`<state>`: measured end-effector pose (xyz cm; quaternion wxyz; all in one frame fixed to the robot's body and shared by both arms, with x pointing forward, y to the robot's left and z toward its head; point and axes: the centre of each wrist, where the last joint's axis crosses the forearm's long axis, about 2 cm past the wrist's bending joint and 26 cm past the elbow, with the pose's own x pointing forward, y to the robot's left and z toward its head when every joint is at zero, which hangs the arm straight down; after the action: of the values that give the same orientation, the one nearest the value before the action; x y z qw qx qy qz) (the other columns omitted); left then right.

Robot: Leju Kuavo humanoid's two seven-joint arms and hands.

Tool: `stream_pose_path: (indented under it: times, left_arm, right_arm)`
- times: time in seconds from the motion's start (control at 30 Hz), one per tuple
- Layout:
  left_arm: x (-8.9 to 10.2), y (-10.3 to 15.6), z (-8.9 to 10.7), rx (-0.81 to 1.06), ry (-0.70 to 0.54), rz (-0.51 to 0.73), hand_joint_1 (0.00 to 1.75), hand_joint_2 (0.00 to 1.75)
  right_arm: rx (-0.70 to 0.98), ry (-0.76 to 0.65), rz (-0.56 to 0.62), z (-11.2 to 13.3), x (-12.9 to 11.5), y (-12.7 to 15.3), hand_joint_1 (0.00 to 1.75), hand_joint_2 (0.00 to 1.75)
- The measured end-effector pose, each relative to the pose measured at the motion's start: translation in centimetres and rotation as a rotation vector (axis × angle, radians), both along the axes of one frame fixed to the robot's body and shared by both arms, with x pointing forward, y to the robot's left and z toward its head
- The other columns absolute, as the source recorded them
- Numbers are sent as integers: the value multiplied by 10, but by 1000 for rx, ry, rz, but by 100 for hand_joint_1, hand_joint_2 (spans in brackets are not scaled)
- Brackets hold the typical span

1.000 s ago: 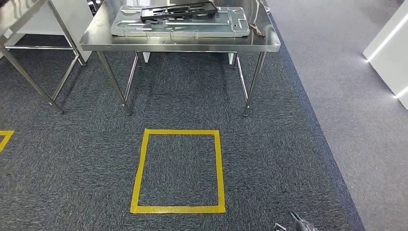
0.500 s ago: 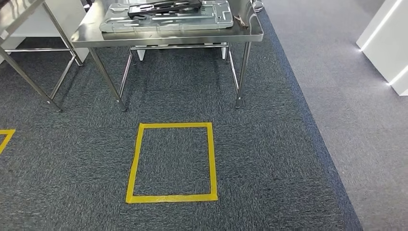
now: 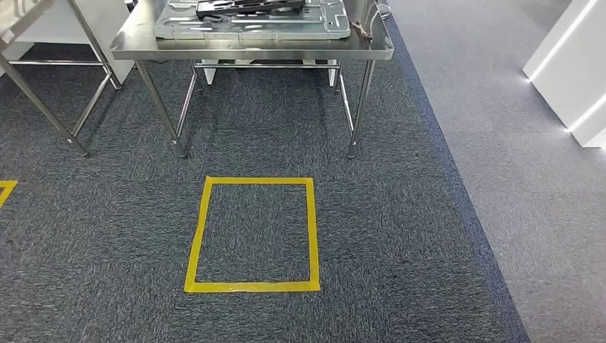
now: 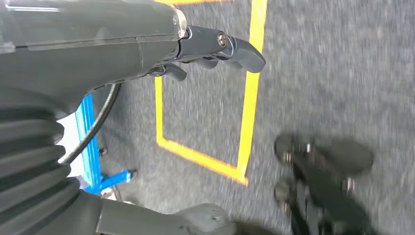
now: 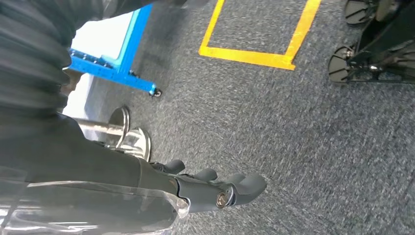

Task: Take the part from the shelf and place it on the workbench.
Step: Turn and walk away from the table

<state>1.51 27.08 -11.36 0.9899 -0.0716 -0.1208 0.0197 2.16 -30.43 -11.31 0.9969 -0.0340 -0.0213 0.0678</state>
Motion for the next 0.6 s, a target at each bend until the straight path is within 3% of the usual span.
stream_pose_path:
  times: [0.1,0.6]
  left_arm:
    - [1,3,0,18,0,17,0,0]
    - [-3,18,0,95,3,29,0,0]
  right_arm:
    - [1,-14,-31,0,1,0,0,0]
    - [0,-77,-93,0,-1,-2,0,0]
